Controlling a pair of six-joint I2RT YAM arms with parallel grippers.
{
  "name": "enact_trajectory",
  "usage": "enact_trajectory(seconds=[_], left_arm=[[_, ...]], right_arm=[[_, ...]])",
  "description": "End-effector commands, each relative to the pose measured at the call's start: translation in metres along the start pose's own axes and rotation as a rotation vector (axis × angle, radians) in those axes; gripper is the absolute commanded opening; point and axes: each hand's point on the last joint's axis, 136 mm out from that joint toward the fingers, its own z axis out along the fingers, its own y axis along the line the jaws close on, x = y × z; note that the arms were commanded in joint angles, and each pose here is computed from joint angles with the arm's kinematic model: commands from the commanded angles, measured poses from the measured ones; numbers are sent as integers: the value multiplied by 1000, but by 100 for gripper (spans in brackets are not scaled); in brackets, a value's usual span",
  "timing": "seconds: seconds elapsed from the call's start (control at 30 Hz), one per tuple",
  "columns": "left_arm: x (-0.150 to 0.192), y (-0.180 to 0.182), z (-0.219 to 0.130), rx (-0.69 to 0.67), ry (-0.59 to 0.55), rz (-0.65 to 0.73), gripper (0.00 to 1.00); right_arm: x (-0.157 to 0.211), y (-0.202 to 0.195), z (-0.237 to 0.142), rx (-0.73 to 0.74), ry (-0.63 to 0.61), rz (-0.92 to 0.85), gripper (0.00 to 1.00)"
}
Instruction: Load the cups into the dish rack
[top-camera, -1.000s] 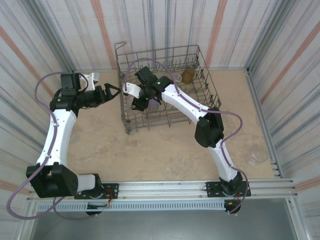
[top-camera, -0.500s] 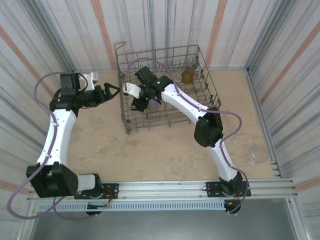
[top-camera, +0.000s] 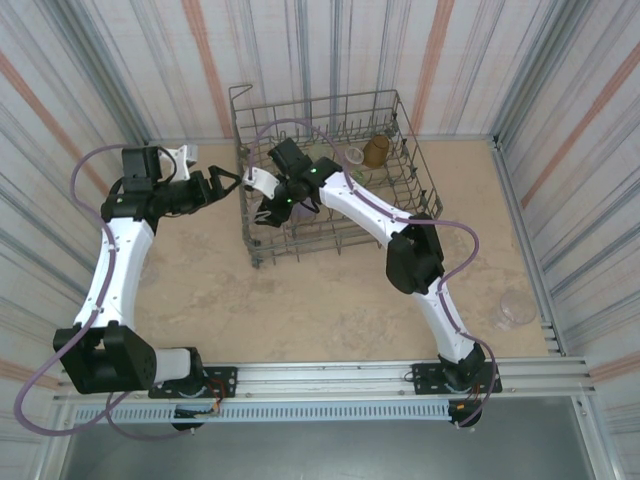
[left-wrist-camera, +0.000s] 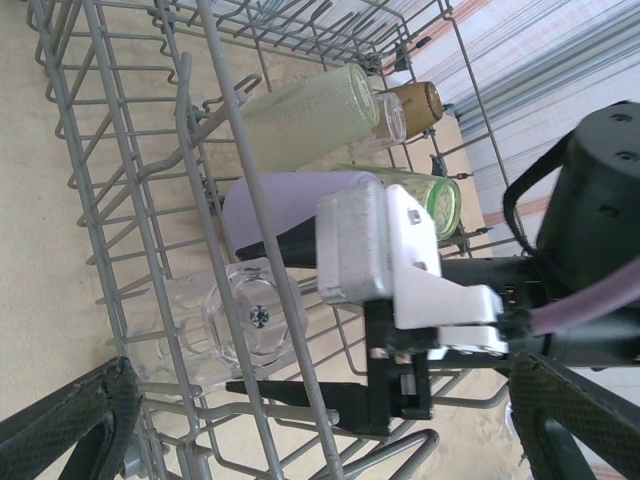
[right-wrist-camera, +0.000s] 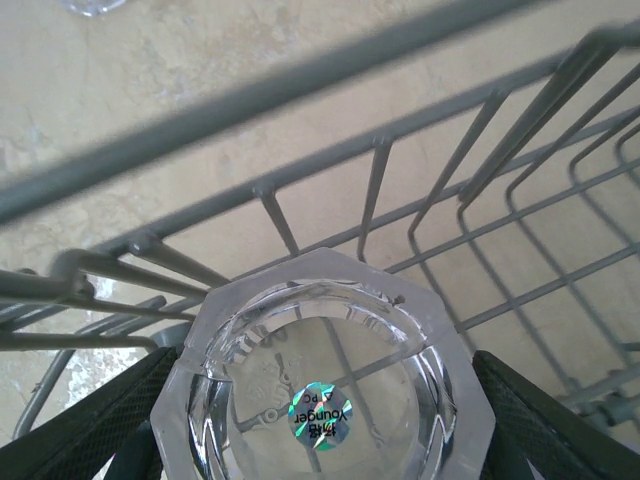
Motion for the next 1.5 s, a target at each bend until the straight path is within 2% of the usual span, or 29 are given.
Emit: enact_trajectory(seconds=[0.0, 0.17, 0.27, 0.43, 0.47, 0.5, 0.7, 0.87, 0.97, 1.23, 1.47], left_arm=[[2, 1, 0, 18, 2, -13, 99], [3, -1, 0, 22, 5, -12, 99], [3, -1, -2, 20, 2, -8, 99], [2, -2, -3, 17, -4, -7, 99], [2, -3, -3, 19, -3, -6, 99], [2, -3, -4, 21, -4, -6, 99], [2, -5, -7, 19, -11, -2, 99], [2, -4, -6, 18, -9, -2, 99], [1, -6, -7, 20, -12, -3, 99], [0, -10, -12, 27, -23, -1, 99], [0, -15, -15, 41, -38, -11, 99]], right_arm=[[-1, 10, 15, -32, -35, 49, 48], [12, 8, 29, -10, 11, 54, 49], [12, 6, 27, 0, 15, 71, 57], [0, -10, 5, 115, -8, 53, 83], [-2, -14, -1, 145, -12, 44, 94], [-3, -18, -5, 166, -12, 36, 100], [-1, -27, -21, 207, -13, 44, 99], [-23, -14, -51, 128, -192, 80, 99], [-22, -11, -63, 96, -247, 119, 99], [-10, -17, -90, 193, -246, 109, 99], [-19, -14, -127, 230, -305, 128, 99]])
